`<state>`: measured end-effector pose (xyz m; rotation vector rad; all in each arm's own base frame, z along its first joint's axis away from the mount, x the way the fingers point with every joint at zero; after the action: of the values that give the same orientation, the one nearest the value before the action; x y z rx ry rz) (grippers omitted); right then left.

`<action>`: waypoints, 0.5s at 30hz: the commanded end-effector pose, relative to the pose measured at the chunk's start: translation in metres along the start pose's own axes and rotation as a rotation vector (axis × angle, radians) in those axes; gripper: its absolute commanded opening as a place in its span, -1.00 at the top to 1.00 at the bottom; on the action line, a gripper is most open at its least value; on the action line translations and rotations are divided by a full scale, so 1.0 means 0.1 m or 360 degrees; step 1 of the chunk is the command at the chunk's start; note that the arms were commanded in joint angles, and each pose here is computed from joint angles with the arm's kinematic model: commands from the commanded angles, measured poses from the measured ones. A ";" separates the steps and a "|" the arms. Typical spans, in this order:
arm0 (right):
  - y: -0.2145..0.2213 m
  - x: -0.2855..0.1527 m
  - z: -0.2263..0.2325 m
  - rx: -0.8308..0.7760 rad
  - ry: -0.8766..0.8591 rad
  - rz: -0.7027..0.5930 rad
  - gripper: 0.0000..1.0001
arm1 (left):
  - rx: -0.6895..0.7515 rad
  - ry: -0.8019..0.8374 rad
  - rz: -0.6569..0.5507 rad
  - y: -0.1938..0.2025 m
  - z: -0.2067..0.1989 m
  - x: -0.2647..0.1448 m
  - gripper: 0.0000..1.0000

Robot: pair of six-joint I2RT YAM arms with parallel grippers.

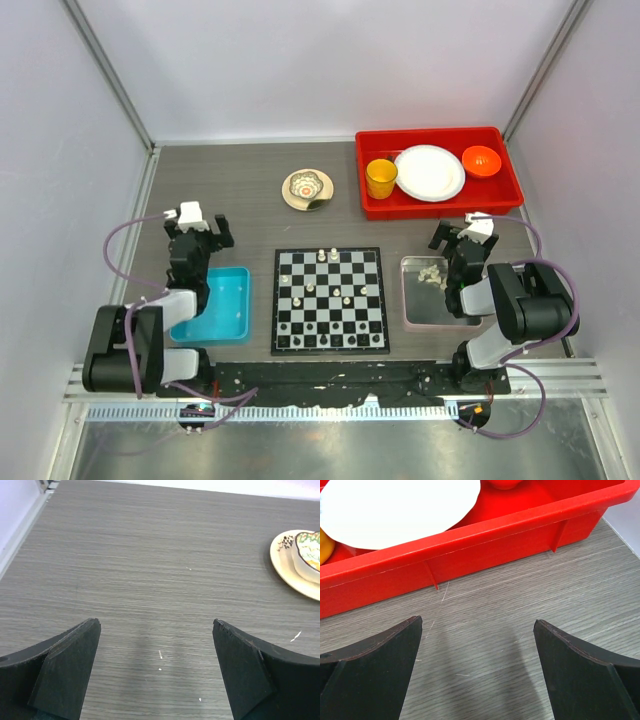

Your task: Set up the chess pieces on the board

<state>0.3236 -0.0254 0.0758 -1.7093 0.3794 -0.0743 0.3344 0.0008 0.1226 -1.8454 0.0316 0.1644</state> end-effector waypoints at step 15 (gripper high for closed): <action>-0.28 0.06 -0.01 0.0014 0.0012 -0.0092 -0.99 | -0.0463 -0.0470 0.0095 -0.39 0.06 -0.08 -0.99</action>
<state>0.3236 -0.0254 0.0759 -1.7093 0.3788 -0.0743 0.3234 0.0196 0.1661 -2.0626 -0.2000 0.3716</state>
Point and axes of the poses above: each gripper's point midway between its finger pads, its own x axis out along the fingers, its own z axis along the line the jaws close on, y = z × x, the point moved 4 cm from there along -x, back along the fingers, and after that the axes turned 13 degrees about -x, right-handed, at the moved point
